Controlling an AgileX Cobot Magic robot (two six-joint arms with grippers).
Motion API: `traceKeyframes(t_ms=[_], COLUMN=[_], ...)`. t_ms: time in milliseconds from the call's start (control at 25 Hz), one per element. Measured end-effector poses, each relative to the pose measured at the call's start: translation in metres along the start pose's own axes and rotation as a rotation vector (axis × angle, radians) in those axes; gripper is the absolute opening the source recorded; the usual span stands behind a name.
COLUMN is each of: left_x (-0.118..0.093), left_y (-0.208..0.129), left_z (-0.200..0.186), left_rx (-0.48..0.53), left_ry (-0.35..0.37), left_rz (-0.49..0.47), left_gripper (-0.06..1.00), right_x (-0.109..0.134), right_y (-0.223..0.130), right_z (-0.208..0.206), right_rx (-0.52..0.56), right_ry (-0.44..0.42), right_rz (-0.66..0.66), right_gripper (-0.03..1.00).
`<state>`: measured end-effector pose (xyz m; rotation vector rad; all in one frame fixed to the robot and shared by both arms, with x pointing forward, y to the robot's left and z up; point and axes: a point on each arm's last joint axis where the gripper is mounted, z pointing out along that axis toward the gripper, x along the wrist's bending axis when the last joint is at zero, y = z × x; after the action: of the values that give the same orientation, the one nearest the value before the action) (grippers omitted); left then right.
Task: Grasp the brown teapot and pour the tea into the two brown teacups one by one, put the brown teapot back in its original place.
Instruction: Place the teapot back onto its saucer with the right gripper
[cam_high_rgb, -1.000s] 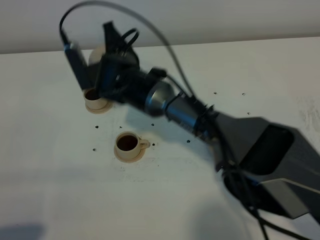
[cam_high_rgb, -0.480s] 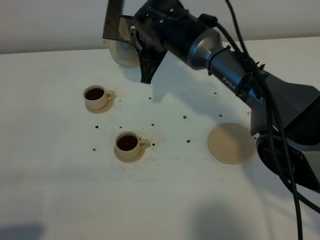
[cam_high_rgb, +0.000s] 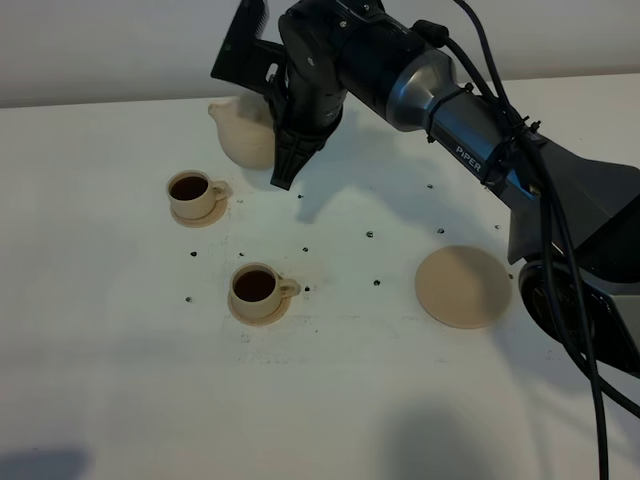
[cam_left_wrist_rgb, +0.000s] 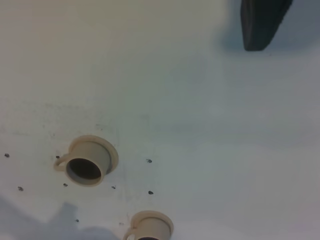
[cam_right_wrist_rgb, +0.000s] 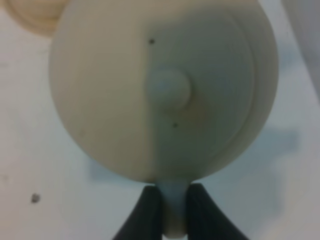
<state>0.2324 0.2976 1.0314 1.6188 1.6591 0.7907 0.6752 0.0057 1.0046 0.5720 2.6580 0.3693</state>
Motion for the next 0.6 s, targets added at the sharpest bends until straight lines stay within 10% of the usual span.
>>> traceKeyframes(t_ms=[600], left_x=[0.0], left_y=[0.0], left_z=[0.0], left_rx=[0.0], left_ry=[0.0], left_rz=[0.0], left_gripper=[0.55], right_x=[0.006], right_y=[-0.013], right_z=[0.031], right_rx=[0.092], right_ry=[0.075], right_rz=[0.019], right_gripper=[0.11])
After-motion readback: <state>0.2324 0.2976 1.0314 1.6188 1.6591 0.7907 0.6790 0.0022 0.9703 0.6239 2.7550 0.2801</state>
